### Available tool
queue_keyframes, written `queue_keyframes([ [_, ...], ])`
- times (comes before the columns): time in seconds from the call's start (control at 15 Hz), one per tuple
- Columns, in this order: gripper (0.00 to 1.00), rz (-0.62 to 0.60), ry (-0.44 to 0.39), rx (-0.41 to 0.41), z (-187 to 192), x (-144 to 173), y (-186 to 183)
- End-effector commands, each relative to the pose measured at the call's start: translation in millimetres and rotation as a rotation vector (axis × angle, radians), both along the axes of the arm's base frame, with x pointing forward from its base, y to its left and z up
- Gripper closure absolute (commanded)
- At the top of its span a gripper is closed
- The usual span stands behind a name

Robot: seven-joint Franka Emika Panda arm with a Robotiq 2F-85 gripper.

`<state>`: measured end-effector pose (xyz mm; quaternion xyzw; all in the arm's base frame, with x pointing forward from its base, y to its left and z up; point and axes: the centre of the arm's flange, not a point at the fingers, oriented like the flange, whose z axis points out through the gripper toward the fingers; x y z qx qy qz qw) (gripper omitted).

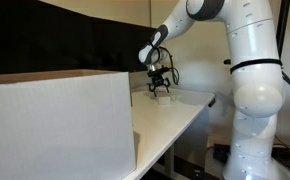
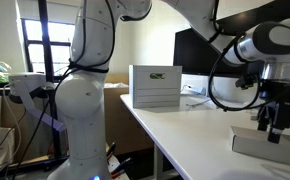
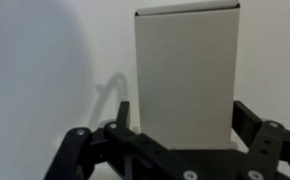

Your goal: Put the right box in the left box

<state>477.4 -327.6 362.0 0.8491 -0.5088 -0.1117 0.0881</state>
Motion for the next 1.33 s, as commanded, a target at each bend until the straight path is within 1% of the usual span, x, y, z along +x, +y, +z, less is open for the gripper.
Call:
queue_keyframes([
  [0.0,0.0,-0.019,-0.045,-0.024,-9,-4,-5],
  [0.2,0.0,-0.07,-0.104,-0.056,-15,-4,-8],
  [0.33,0.0,-0.117,-0.128,-0.069,-20,-4,-10],
  [0.6,0.0,-0.171,-0.138,-0.076,-29,-6,-8],
  [0.67,0.25,-0.18,-0.127,-0.083,-30,-6,-7],
  [0.73,0.26,-0.176,-0.121,-0.082,-31,-6,-6],
  [0.8,0.32,-0.174,-0.112,-0.084,-29,-6,-5],
  [0.87,0.34,-0.174,-0.103,-0.086,-29,-6,-4],
  [1.07,0.37,-0.161,-0.097,-0.095,-29,-6,-3],
  [1.27,0.38,-0.155,-0.095,-0.096,-27,-6,-5],
])
